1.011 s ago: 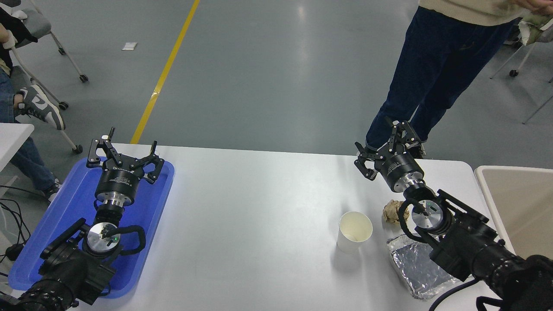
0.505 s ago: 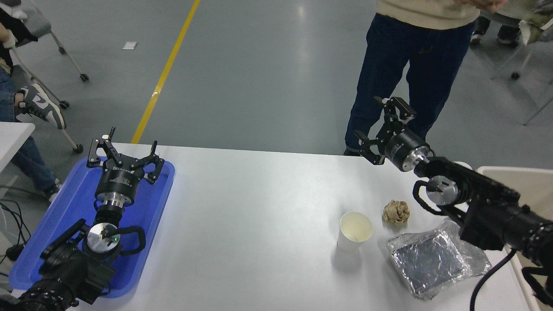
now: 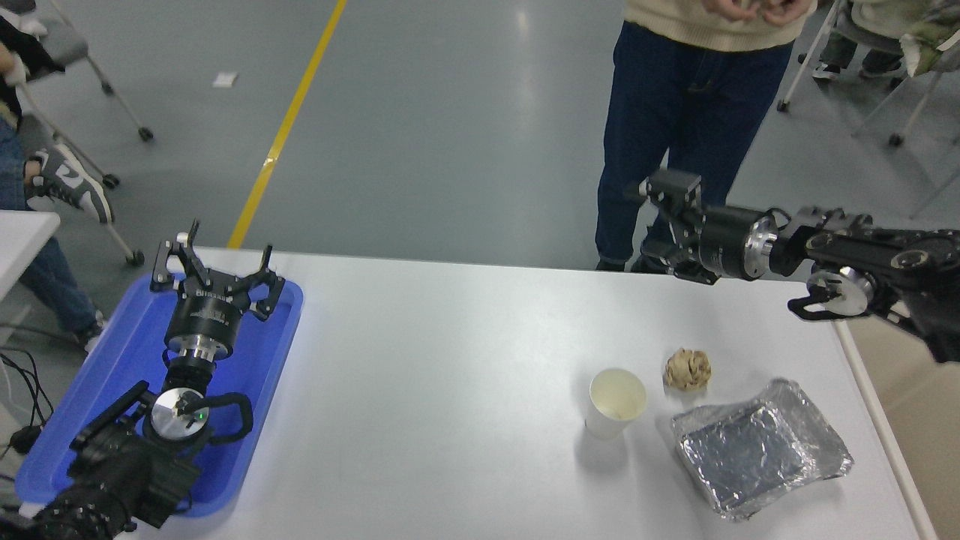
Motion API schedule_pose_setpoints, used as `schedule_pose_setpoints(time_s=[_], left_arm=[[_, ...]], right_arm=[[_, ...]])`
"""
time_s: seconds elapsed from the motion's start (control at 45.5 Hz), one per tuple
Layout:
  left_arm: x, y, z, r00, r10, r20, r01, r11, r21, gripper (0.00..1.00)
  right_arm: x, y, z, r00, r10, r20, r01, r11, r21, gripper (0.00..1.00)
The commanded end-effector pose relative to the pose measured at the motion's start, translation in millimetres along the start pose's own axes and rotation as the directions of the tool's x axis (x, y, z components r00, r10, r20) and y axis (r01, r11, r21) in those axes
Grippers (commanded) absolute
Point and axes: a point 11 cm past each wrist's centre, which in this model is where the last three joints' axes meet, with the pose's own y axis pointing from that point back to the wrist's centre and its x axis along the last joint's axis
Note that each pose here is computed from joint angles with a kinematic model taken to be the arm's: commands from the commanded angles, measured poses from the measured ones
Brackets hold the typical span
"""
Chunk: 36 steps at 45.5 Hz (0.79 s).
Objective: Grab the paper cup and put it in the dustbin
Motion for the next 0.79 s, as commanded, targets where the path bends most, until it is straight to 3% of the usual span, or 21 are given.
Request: schedule_pose_setpoints(time_s=[0.0,0.132,0.308,0.769], left_arm=[[-0.6,-0.2,-0.2,1.0,-0.003,-0.001,0.003,1.0,0.001,1.0],[-0.1,0.0,-0.1,1.0,-0.001,0.0,0.001,1.0,0.001,1.0],[-0.6,-0.2,-0.2,1.0,-0.003,-0.001,0.003,1.0,0.001,1.0],[-0.1,0.0,-0.1,1.0,-0.001,0.0,0.001,1.0,0.001,1.0]], right_arm=[[-3.9,32.1,6.1,0.902,-0.205,-0.381,0.119,0.964,-0.237,1.0],[-4.4,49.6,8.1,0.804,-0.324,-0.499,0.153,0.923,-0.352,1.0],[1.9,78.5,-5.5,0.74,-0.422,-0.523,0.167,0.87,-0.465,1.0],[-15.1,127.6,-46.7,0.713,-0.611,-0.344,0.344,0.732,-0.588,1.0]])
